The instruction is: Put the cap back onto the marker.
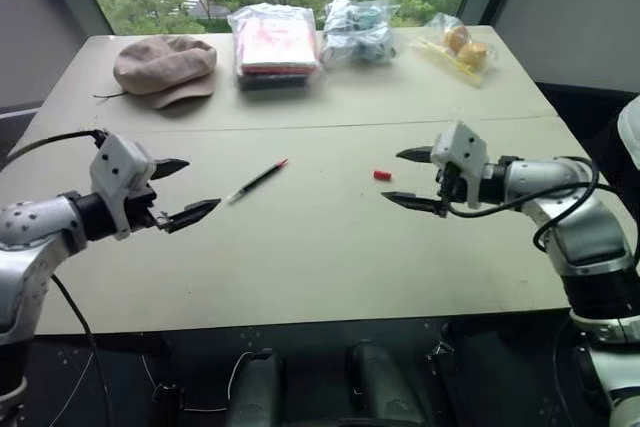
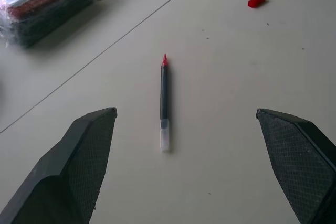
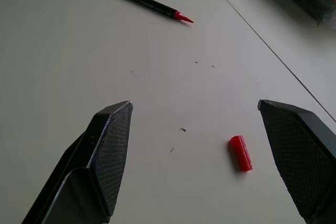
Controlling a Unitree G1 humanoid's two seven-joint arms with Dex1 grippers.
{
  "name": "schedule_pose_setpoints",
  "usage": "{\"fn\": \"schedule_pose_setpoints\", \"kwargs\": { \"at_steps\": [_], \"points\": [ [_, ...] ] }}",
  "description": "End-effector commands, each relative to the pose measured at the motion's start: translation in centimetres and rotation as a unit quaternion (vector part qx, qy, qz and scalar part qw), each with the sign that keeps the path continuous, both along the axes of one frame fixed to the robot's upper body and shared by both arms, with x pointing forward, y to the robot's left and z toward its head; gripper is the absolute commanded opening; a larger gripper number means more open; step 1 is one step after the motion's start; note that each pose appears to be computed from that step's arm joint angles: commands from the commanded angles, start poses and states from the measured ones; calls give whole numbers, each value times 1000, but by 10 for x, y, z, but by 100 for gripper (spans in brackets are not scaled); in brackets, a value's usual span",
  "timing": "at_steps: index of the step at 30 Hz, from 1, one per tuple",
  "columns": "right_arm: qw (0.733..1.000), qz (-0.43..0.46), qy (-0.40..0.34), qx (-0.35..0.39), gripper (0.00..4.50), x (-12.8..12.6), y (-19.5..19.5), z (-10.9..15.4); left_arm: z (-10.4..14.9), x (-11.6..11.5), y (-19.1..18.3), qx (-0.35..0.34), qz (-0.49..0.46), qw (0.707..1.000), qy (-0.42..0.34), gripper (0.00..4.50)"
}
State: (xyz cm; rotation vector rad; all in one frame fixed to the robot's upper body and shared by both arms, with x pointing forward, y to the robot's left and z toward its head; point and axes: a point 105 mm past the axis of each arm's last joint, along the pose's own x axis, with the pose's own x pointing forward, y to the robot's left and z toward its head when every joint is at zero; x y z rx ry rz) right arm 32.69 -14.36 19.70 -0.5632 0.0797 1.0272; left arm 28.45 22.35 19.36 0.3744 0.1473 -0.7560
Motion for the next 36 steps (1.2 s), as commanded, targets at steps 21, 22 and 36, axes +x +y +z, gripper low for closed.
{"fn": "schedule_pose_setpoints", "kwargs": {
  "at_steps": [21, 22, 36],
  "points": [
    [999, 17, -36, -10, 395, -2, 11, 13, 10, 3, -6, -19, 3, 999, -30, 446],
    [999, 17, -37, -10, 395, -2, 12, 13, 10, 3, -6, -21, 3, 999, -30, 446],
    [999, 13, -40, 5, 395, -1, 16, 9, -5, 30, -13, -103, 26, 994, -10, 446]
  ]
}}
